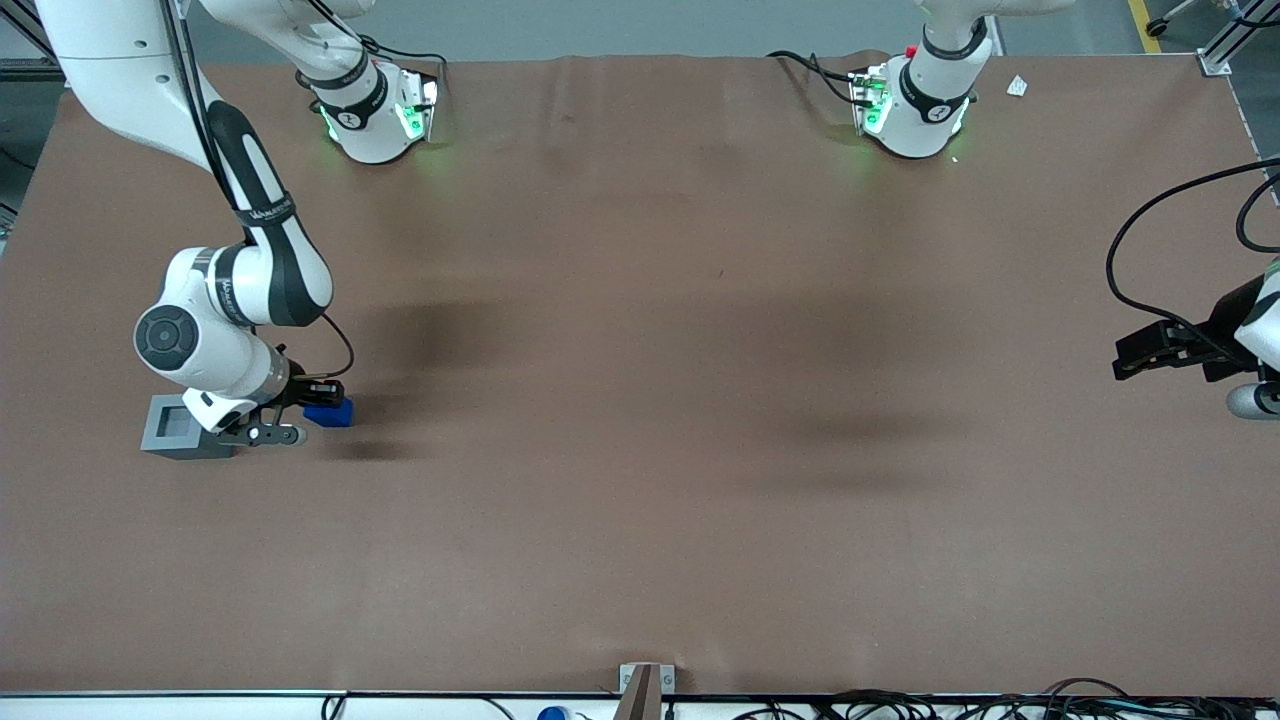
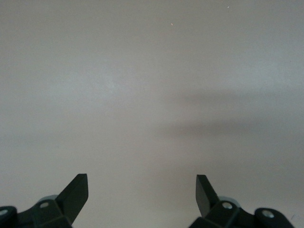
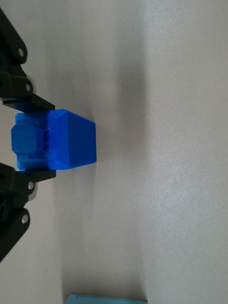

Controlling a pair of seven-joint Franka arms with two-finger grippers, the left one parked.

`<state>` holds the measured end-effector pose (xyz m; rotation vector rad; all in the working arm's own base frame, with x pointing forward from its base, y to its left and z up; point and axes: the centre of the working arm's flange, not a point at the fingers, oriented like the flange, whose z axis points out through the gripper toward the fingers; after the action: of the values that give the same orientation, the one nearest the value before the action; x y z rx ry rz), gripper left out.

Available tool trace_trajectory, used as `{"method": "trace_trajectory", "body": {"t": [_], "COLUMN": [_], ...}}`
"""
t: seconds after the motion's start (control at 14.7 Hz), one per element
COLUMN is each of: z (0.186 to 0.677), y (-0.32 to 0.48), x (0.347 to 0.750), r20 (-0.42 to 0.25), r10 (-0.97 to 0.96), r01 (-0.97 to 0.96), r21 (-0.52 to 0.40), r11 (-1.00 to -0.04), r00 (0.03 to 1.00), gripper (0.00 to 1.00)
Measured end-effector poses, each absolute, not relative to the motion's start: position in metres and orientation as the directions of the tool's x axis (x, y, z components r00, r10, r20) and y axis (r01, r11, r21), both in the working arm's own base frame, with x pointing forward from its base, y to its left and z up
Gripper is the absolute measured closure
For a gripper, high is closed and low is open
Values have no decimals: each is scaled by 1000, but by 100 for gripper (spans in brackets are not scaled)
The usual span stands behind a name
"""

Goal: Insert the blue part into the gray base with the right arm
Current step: 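Carry the blue block over the gray base's square opening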

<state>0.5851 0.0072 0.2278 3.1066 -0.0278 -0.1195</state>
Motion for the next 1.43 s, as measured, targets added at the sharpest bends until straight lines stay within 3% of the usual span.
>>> {"method": "trace_trajectory", "body": {"t": [0.27,0.48,0.68,1.43], "z": [243,300,346,357], "y": [7,-26,-85,-200], "x": [594,618,631,610], "r20": [-96,-141,-110,-85], "r10": [-21,-48,-49,-8], "r01": [-18,-43,-47,-7], "r21": [34,33,22,7], "r11": [-999,-999,-999,-1000], "r00": [995,989,993,996], "gripper": [49,49,49,49]}}
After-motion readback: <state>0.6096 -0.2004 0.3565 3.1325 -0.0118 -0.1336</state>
